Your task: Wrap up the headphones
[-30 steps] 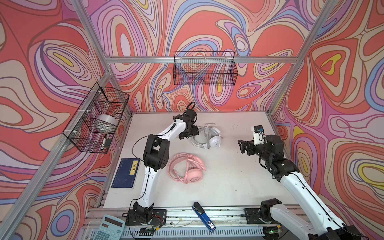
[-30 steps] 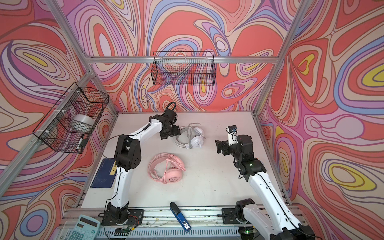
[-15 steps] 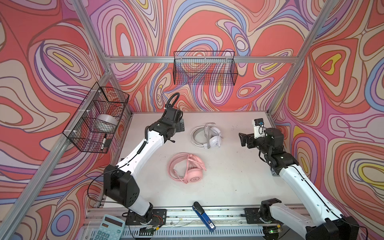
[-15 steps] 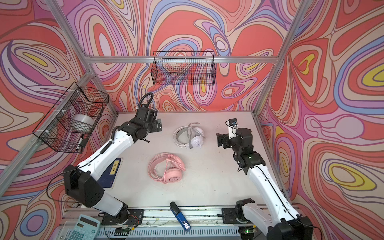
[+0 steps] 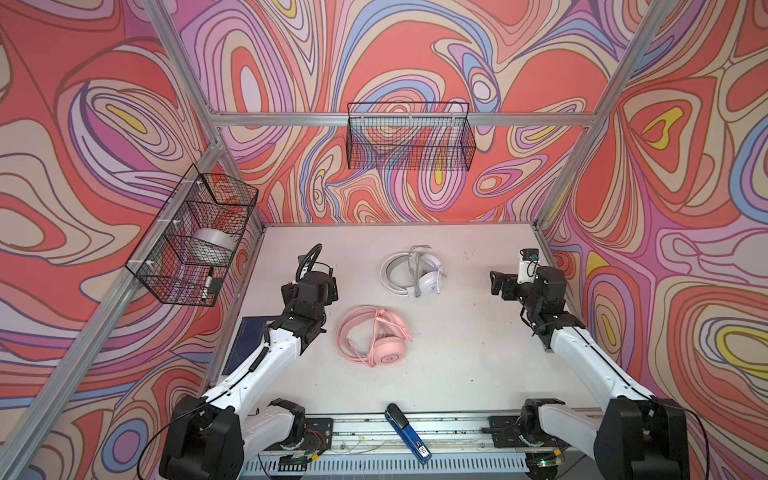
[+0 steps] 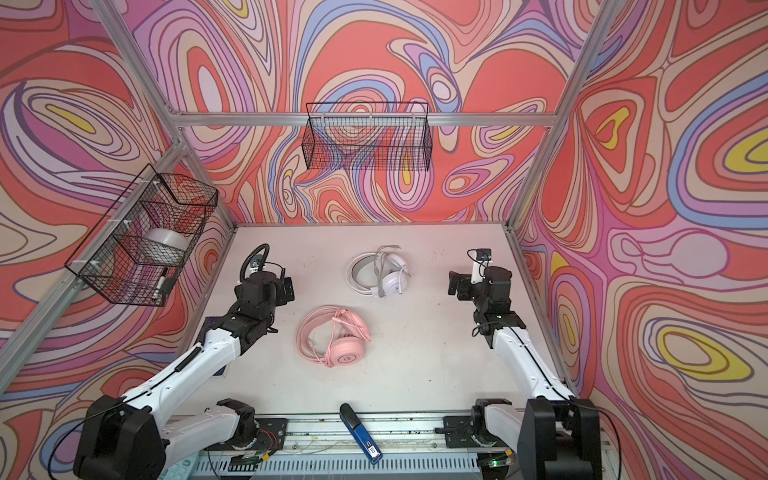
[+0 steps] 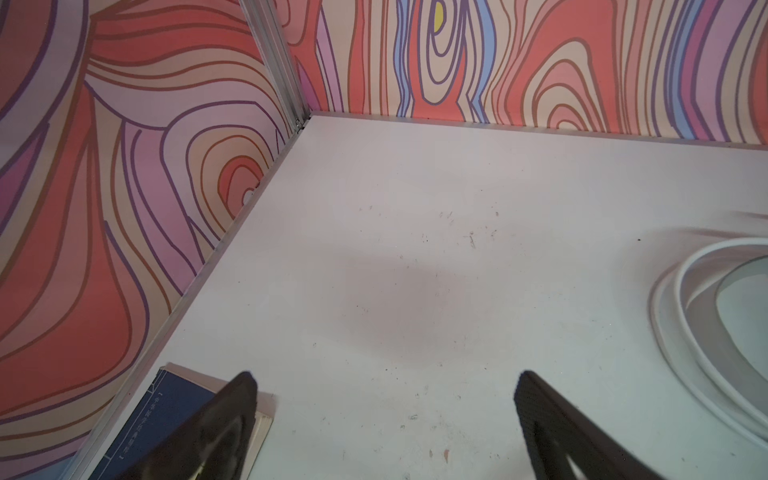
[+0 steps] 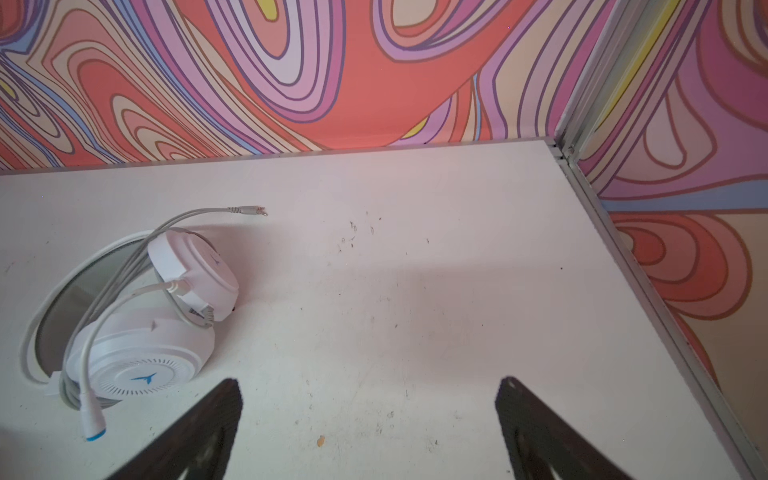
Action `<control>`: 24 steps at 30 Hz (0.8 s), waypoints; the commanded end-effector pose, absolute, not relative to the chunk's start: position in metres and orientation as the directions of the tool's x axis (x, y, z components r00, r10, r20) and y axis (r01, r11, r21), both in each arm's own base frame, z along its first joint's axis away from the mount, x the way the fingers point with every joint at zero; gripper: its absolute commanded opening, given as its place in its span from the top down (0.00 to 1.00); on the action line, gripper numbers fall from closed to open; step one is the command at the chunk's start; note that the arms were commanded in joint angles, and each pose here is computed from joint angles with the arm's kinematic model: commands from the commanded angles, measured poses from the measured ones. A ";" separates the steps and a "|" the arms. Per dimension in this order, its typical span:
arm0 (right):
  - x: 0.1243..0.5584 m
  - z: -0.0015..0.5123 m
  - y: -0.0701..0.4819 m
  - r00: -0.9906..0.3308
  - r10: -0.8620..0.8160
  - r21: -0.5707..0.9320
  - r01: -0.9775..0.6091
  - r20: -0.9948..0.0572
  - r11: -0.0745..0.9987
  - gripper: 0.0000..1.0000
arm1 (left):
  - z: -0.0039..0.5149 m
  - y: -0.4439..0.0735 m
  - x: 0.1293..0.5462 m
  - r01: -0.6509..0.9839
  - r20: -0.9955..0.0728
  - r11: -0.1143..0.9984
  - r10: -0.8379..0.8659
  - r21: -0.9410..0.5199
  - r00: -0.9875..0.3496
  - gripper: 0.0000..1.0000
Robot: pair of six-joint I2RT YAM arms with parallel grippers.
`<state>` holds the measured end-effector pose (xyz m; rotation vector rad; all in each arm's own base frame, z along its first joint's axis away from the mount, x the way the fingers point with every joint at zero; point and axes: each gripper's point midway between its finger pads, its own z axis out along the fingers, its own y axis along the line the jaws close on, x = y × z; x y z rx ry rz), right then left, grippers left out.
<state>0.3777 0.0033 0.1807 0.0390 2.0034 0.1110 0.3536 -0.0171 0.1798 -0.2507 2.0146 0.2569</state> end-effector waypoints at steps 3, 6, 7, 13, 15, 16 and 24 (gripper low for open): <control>0.394 0.172 -0.016 -0.322 0.149 0.133 0.071 -0.935 0.989 0.02 | 0.175 -0.012 0.366 -0.309 -0.934 0.945 -0.014 0.105 -0.358 0.00; 0.399 0.157 -0.024 -0.318 0.161 0.136 0.099 -0.934 0.986 0.01 | 0.167 -0.012 0.372 -0.303 -0.931 0.944 0.015 0.133 -0.364 0.00; 0.401 0.152 -0.024 -0.319 0.160 0.136 0.097 -0.934 0.986 0.02 | 0.166 -0.015 0.374 -0.287 -0.925 0.947 0.025 0.143 -0.378 0.00; 0.409 0.129 -0.032 -0.312 0.142 0.110 0.119 -0.939 0.987 0.02 | 0.159 -0.027 0.389 -0.208 -0.942 0.963 0.097 0.170 -0.321 0.00; 0.410 0.123 -0.035 -0.286 0.148 0.115 0.131 -0.947 0.985 0.02 | 0.157 -0.025 0.390 -0.214 -0.938 0.963 0.087 0.166 -0.335 0.00; 0.411 0.122 -0.035 -0.275 0.149 0.116 0.130 -0.950 0.985 0.02 | 0.156 -0.025 0.391 -0.204 -0.937 0.966 0.084 0.160 -0.338 0.00; 0.425 0.106 -0.026 -0.284 0.142 0.128 0.067 -0.948 0.989 0.02 | 0.150 -0.019 0.390 -0.168 -0.935 0.982 0.026 0.091 -0.354 0.00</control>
